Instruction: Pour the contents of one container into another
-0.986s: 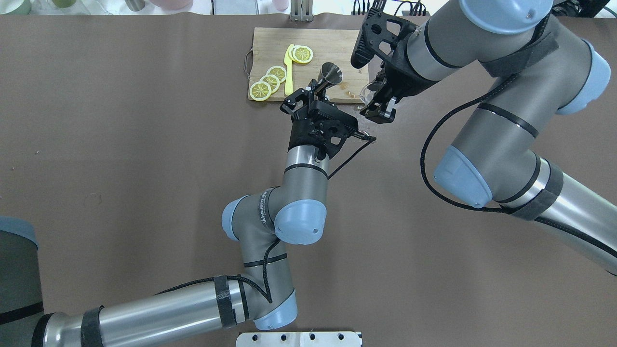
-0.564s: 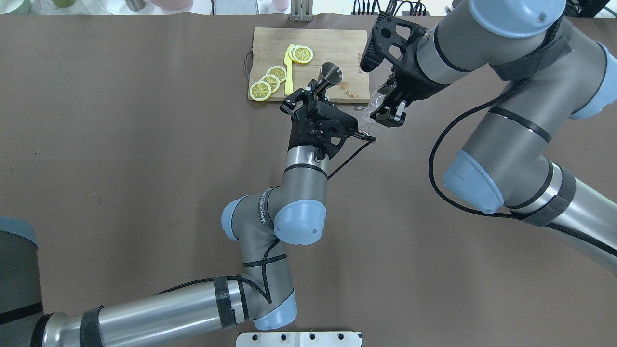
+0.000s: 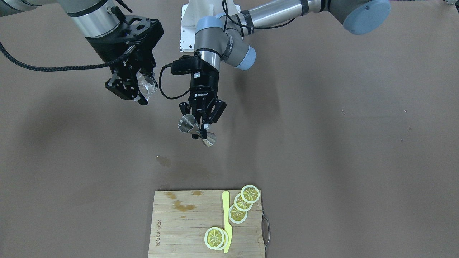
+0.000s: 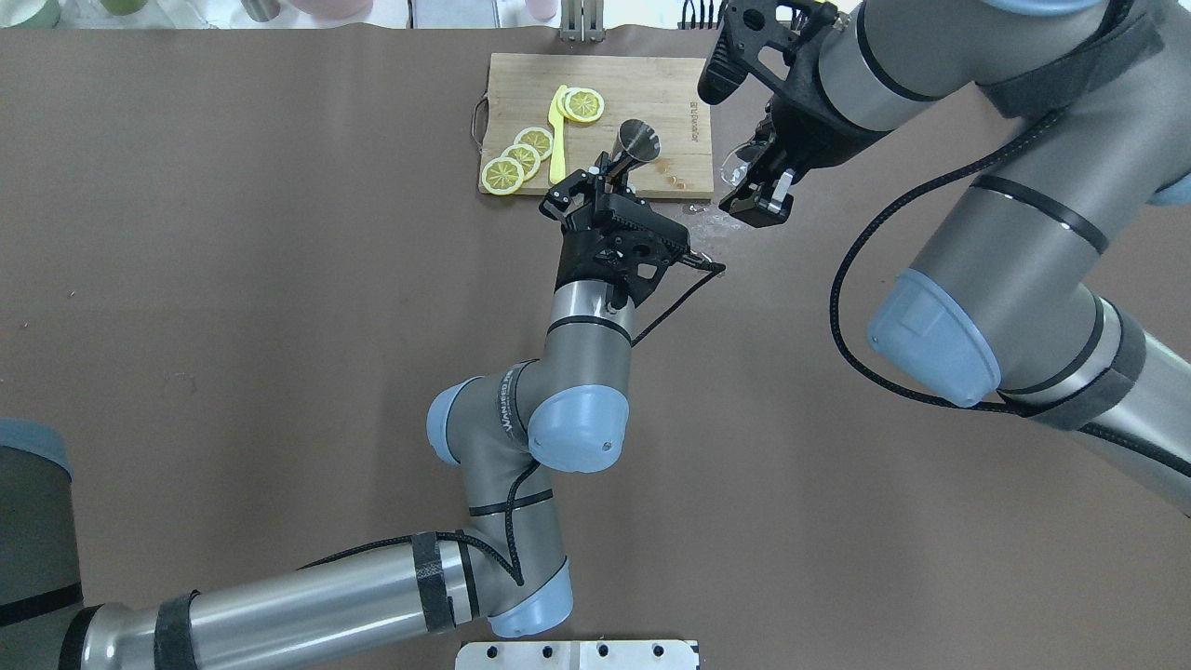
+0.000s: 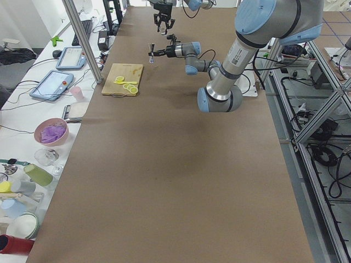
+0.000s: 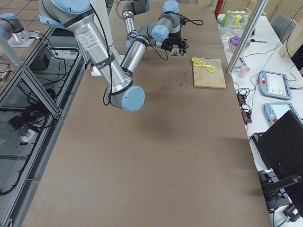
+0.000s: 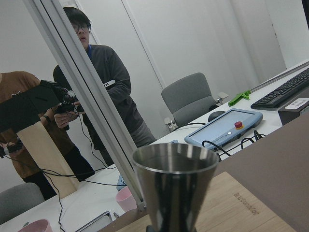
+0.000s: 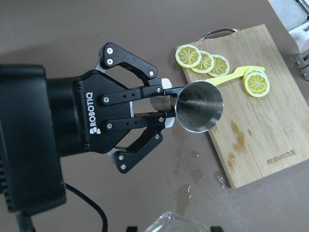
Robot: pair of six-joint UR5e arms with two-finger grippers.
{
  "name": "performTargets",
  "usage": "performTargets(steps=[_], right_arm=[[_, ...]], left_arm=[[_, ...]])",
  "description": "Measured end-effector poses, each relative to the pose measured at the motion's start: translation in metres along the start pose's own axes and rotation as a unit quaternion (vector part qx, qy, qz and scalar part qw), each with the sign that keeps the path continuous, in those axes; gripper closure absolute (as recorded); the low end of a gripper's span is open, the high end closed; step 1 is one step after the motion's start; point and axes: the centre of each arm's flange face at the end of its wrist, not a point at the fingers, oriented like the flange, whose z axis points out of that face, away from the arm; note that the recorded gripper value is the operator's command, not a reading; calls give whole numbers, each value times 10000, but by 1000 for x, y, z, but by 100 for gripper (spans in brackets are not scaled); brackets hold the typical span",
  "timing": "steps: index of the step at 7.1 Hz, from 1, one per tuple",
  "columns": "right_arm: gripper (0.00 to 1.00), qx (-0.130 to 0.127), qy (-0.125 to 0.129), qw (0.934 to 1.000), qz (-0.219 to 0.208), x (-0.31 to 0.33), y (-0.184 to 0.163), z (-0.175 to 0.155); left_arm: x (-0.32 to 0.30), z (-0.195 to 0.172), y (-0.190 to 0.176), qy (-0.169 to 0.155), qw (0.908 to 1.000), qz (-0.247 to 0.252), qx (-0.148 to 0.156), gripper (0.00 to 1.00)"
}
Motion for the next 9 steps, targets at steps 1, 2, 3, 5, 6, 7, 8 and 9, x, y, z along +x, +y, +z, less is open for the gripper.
performTargets(steps=[1,2,3,5,6,7,8,9], right_arm=[[100,-79,2,10000,41,3,-9,-2],[100,-164,6,9998,75,8,-16,1],[100,-248,6,9996,117,16,-25,7],[100,-355,2,9991,245,38,-46,15],[100,-391,-9,9988,290,46,-58,18],[100,-441,-14,9985,328,52,-68,22],[100,-521,-23,9979,373,54,-72,25],[100,-598,-27,9973,415,55,-72,26]], left_arm=[[0,0,0,-3,10000,3,-1,100],[-1,0,1,-5,10000,2,1,100],[-1,0,1,-10,10000,-1,5,100],[-1,0,0,-13,10000,-11,14,100],[-1,0,1,-16,10000,-12,17,100],[-1,0,1,-19,10000,-14,19,100],[-1,0,2,-21,10000,-12,19,100],[-1,0,2,-22,10000,-10,18,100]])
